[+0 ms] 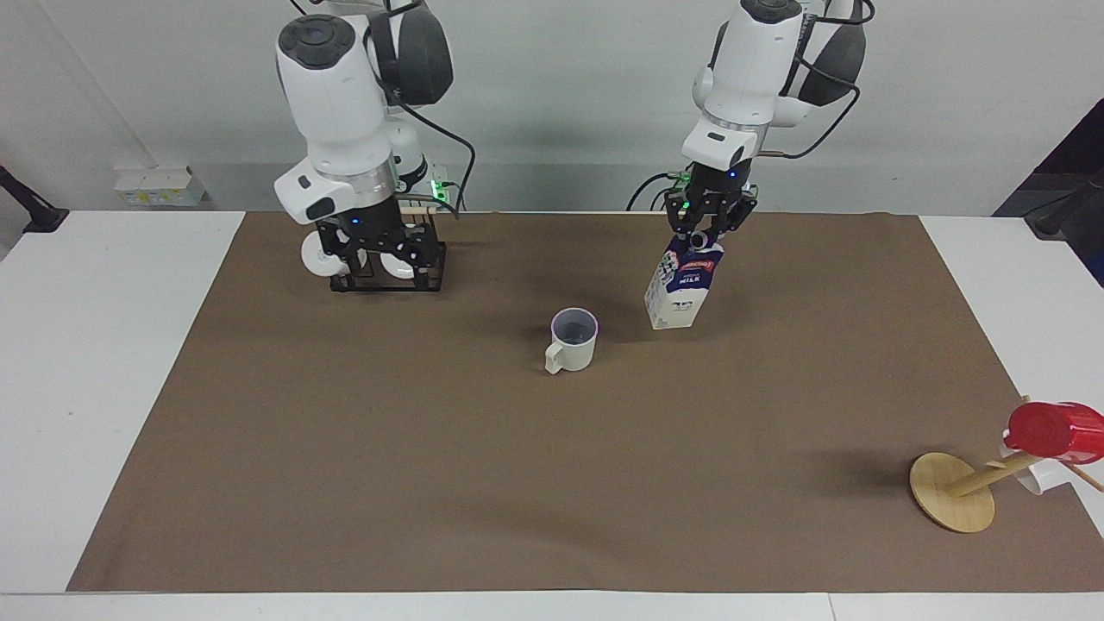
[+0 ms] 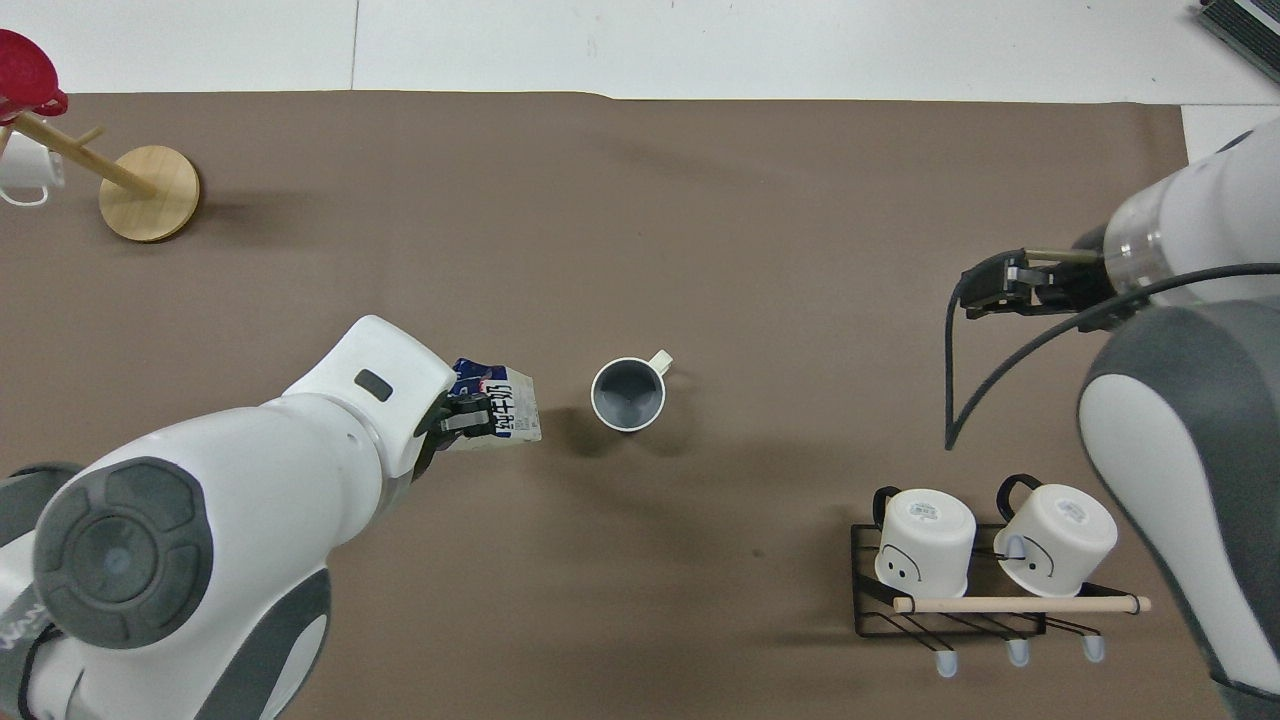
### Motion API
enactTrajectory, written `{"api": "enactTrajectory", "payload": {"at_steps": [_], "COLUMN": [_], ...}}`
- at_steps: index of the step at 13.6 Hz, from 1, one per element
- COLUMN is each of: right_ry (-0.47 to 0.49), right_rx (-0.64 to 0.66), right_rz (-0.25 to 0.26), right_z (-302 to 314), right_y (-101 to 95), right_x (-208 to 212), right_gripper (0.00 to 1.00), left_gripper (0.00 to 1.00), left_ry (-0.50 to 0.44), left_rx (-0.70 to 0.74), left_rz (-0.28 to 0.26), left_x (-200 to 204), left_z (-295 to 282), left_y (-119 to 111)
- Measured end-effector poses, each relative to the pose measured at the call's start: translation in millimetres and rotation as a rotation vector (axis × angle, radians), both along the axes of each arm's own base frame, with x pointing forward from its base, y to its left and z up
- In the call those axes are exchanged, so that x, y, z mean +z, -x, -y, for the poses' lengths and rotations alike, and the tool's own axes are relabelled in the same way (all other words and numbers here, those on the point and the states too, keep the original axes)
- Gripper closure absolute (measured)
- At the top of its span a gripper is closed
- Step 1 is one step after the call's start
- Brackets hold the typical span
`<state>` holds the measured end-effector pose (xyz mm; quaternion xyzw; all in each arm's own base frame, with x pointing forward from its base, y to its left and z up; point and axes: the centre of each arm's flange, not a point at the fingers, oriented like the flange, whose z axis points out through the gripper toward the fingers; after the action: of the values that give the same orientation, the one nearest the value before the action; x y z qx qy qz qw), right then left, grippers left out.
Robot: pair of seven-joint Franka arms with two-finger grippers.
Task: Place cup and milk on table
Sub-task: 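Open the right gripper and withdraw while the left gripper carries the carton, then lower the milk carton beside the mug with the left gripper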
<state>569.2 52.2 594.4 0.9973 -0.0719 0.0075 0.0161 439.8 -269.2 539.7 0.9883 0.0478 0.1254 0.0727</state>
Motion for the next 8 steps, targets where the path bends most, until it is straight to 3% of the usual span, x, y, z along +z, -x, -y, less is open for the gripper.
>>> {"api": "enactTrajectory", "payload": {"at_steps": [5,8], "right_ry": [-0.008,-0.017], "right_rx": [-0.021,-0.039], "right_rz": [0.022,0.036], "right_z": [44,56], "right_y": [12.3,31.0], "right_x": [27,57], "right_gripper": [0.00,0.00], "left_gripper": [0.59,0.59], "left_ry": [0.009,0.002], "left_rx": [0.004,0.004], "left_rz": [0.001,-0.010], "left_x": [-20,-32], "left_z": [8,9], "left_y": [-2,-4]}}
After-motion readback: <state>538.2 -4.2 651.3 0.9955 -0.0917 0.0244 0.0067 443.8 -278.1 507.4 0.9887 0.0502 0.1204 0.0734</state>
